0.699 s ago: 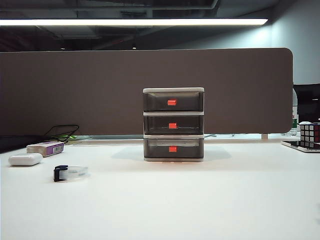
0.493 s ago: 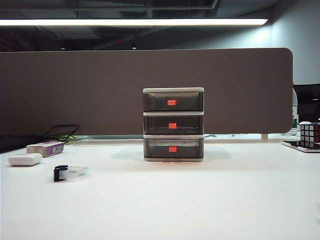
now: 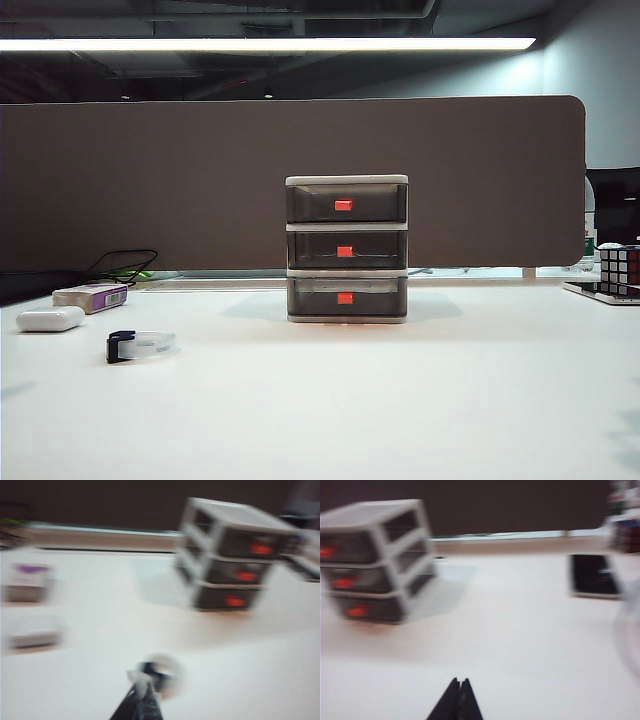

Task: Open the second layer of the drawer on the table, pick up the transparent tape on the table and put it in, and finally close the drawer.

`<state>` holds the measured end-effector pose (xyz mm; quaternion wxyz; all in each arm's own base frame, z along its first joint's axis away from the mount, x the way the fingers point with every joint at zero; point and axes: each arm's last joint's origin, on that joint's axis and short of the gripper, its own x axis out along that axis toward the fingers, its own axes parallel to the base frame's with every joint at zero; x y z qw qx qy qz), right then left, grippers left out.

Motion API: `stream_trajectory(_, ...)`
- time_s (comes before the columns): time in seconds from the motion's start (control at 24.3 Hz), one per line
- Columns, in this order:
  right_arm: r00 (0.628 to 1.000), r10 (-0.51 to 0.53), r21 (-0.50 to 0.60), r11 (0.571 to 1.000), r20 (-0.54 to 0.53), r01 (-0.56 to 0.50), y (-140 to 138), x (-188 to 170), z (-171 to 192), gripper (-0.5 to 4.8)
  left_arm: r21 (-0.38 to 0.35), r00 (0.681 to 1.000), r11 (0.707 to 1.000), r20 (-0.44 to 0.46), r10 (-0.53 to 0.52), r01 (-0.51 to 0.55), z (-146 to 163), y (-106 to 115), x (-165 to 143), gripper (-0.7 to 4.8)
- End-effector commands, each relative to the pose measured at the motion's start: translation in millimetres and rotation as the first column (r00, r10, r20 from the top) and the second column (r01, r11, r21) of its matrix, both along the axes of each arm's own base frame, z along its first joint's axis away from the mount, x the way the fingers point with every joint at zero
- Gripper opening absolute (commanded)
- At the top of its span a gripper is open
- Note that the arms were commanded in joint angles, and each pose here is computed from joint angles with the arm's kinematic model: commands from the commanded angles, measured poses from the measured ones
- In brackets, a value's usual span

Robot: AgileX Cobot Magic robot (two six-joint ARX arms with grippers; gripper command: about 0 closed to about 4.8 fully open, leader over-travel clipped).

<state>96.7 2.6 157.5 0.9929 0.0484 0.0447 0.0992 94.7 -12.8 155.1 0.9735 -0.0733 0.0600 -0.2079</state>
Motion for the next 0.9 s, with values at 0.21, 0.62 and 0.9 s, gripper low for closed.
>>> stream_trajectory(0.21, 0.94, 0.342, 0.127, 0.933, -0.015, -0.337, 9.6, -3.3, -1.2, -0.01, -0.091, 0.968, 0.964, -0.019, -0.251, 0.248, 2.7, -6.4, -4.2, -0.04)
stream_trajectory(0.62, 0.94, 0.34, 0.209, 0.922, -0.029, -0.327, 9.8, -3.3, -0.8, -0.01, -0.188, 0.967, 0.953, -0.044, -0.251, 0.238, 5.1, -7.5, -4.1, 0.3)
stream_trajectory(0.9, 0.927, 0.374, 0.217, 0.905, -0.001, -0.365, 10.9, -3.8, 2.6, -0.02, -0.178, 0.952, 0.937, 0.007, -0.305, 0.301, 10.0, -18.4, -5.8, 0.26)
